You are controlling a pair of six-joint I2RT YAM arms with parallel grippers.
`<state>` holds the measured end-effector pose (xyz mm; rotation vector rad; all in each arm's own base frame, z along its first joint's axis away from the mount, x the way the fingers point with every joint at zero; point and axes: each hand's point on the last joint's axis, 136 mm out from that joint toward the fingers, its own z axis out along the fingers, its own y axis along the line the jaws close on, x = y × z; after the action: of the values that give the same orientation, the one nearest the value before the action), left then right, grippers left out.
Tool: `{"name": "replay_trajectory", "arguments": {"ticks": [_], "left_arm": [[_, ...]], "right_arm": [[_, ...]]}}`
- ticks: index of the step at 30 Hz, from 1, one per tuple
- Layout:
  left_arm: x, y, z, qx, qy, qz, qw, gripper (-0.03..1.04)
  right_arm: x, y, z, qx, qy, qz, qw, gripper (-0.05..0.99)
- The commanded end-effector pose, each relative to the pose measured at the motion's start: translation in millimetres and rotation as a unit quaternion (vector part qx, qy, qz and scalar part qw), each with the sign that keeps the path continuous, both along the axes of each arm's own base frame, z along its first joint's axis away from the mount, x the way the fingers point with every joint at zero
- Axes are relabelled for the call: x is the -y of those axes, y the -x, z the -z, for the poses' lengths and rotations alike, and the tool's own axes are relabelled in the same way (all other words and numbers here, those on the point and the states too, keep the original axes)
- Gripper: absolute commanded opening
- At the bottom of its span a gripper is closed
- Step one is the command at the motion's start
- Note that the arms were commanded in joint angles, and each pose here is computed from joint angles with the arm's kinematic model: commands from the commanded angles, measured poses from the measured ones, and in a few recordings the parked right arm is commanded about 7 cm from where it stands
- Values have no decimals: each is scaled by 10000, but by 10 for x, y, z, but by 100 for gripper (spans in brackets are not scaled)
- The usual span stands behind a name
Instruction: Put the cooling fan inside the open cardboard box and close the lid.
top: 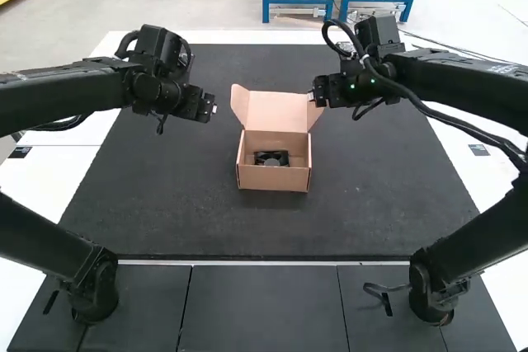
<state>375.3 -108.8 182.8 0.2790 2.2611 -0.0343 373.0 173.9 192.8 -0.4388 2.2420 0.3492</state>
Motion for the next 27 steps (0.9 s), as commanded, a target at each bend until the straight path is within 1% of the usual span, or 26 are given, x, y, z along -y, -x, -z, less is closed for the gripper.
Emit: {"name": "replay_trajectory", "arguments": {"ticks": [1,9,15,27], "left_arm": [[-52,-180,-178,289,5,-229,9993,96],[-6,-418,-114,329,-38,-302,9990,96],[33,-552,-133,366,-49,-325,9988,96],[89,-678,8,296,-81,-314,9990,96]], "right_arm": [[20,-102,49,-17,-79,-25,10000,90],[-43,-302,138,10,-150,-20,9999,90],[17,-432,149,22,-172,64,9998,90],[-14,-626,208,-65,-188,74,9998,89]]}}
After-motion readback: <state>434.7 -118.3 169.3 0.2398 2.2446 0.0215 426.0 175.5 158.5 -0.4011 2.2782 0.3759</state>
